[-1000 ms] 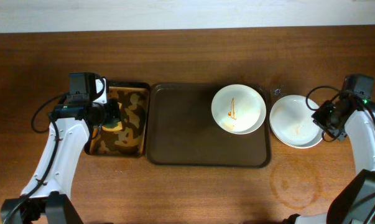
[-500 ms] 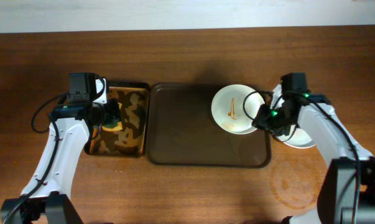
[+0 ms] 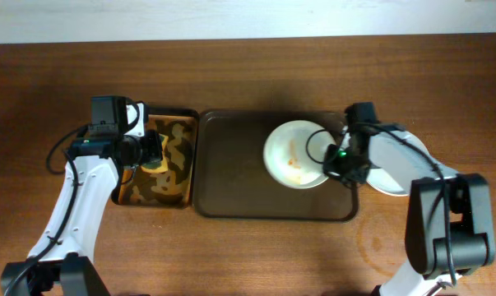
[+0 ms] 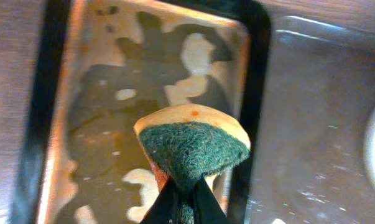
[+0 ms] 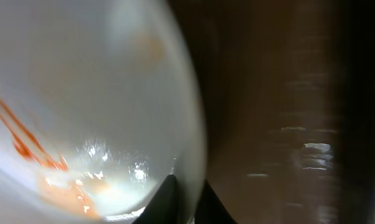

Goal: Clean dirty plates on tray and stack at the side
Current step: 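Grip the back-right plate rim with the right gripper and pull it center, then scrub the back-right plate with the sponge in the left gripper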

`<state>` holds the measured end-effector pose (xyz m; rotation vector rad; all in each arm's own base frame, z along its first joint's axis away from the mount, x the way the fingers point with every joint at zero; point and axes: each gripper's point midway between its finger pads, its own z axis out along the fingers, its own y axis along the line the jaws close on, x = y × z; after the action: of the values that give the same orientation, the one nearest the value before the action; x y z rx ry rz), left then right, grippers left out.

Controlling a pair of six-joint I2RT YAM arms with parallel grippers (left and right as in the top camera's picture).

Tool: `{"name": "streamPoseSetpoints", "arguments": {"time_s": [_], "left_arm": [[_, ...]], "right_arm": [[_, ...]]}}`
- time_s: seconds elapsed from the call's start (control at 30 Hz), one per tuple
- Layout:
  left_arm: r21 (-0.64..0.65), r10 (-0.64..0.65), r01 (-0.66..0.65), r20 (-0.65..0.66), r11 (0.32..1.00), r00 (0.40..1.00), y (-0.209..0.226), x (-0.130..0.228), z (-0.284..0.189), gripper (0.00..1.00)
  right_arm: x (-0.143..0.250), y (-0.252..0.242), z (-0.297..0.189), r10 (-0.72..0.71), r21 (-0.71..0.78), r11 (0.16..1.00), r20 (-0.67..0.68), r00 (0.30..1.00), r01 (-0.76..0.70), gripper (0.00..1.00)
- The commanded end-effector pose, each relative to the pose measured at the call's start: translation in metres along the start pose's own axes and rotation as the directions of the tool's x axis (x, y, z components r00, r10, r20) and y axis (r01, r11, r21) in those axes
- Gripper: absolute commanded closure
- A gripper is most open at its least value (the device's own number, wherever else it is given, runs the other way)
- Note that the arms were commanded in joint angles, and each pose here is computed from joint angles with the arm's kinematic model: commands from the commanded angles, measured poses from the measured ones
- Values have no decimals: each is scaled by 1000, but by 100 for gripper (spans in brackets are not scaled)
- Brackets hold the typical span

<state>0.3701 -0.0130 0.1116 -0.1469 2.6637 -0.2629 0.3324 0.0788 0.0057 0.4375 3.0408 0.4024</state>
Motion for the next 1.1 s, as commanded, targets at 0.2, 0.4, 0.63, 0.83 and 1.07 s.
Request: {"name": "streamPoseSetpoints", "arguments": {"time_s": [0.2, 0.4, 0.63, 0.83, 1.07], "left_arm": [[291, 52, -39, -38, 956, 998, -125, 20, 7, 100], [256, -215, 277, -244, 926, 946, -177, 60, 41, 100], [346, -157, 287, -358, 893, 921, -223, 90, 87, 100], [376, -146, 316, -417, 871, 897, -240, 106, 100, 100], [308, -184, 318, -394, 897, 900, -241, 114, 106, 100]], "right_arm": [[32, 54, 19, -159, -11, 987, -22, 987, 159, 96], [31, 53, 19, -126, -2, 992, -15, 992, 126, 96], [31, 53, 19, -126, -1, 992, -16, 992, 126, 96], [30, 53, 19, -126, -1, 992, -15, 992, 126, 96], [31, 53, 19, -126, -1, 992, -16, 992, 126, 96]]}}
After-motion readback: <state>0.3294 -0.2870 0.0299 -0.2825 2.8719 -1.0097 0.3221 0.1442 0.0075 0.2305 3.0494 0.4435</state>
